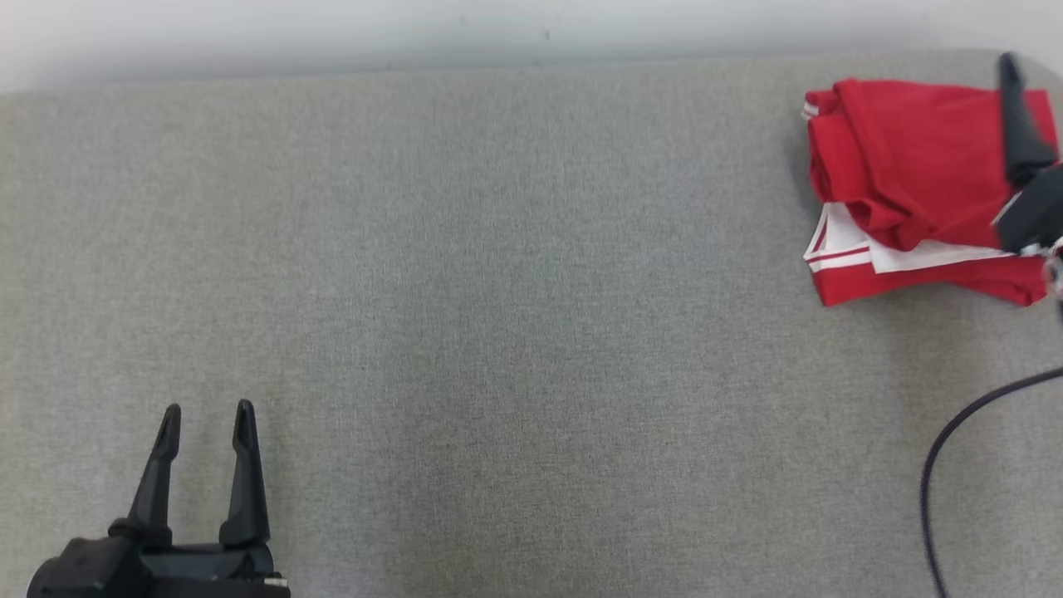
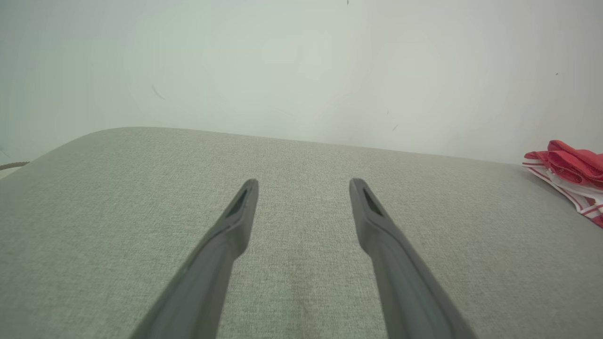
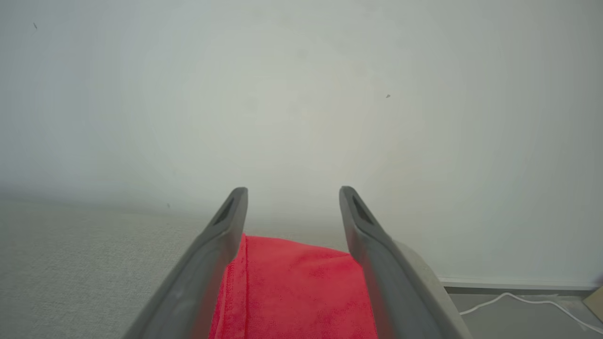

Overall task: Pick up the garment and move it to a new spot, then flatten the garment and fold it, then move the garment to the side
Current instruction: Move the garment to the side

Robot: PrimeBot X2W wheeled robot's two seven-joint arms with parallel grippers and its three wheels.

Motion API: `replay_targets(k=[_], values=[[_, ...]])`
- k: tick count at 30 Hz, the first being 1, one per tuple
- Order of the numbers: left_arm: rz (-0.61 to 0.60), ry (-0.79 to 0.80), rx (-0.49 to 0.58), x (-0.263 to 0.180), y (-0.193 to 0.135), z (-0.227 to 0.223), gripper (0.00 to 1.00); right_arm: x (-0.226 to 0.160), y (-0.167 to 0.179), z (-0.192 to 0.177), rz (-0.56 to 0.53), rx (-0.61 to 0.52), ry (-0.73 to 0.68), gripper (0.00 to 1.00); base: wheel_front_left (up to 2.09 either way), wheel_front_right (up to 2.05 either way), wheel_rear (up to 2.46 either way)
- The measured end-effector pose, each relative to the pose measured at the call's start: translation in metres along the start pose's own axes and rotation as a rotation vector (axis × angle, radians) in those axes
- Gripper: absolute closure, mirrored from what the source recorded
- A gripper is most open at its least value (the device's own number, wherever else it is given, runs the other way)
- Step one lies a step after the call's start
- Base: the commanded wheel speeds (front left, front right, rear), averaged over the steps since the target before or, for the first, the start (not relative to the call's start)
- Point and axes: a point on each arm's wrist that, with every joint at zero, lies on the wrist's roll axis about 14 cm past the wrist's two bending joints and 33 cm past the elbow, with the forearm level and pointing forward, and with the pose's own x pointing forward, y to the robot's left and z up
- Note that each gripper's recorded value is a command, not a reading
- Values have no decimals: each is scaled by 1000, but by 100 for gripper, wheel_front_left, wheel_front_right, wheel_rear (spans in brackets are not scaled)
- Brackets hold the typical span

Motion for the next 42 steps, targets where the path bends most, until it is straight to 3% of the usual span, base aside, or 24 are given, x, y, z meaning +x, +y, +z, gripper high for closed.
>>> replay_targets(k=[13,26,42], values=[[7,-45,-6,-23,-1,27,0,-39,92,20,119,187,-128,0,0,0,0],[14,-64,-21,-44,-2,41,0,-87,143,27,130,331,-202,0,0,0,0],[47,-78,-20,-65,7,50,0,-143,199,19,164,347,-213,0,0,0,0]])
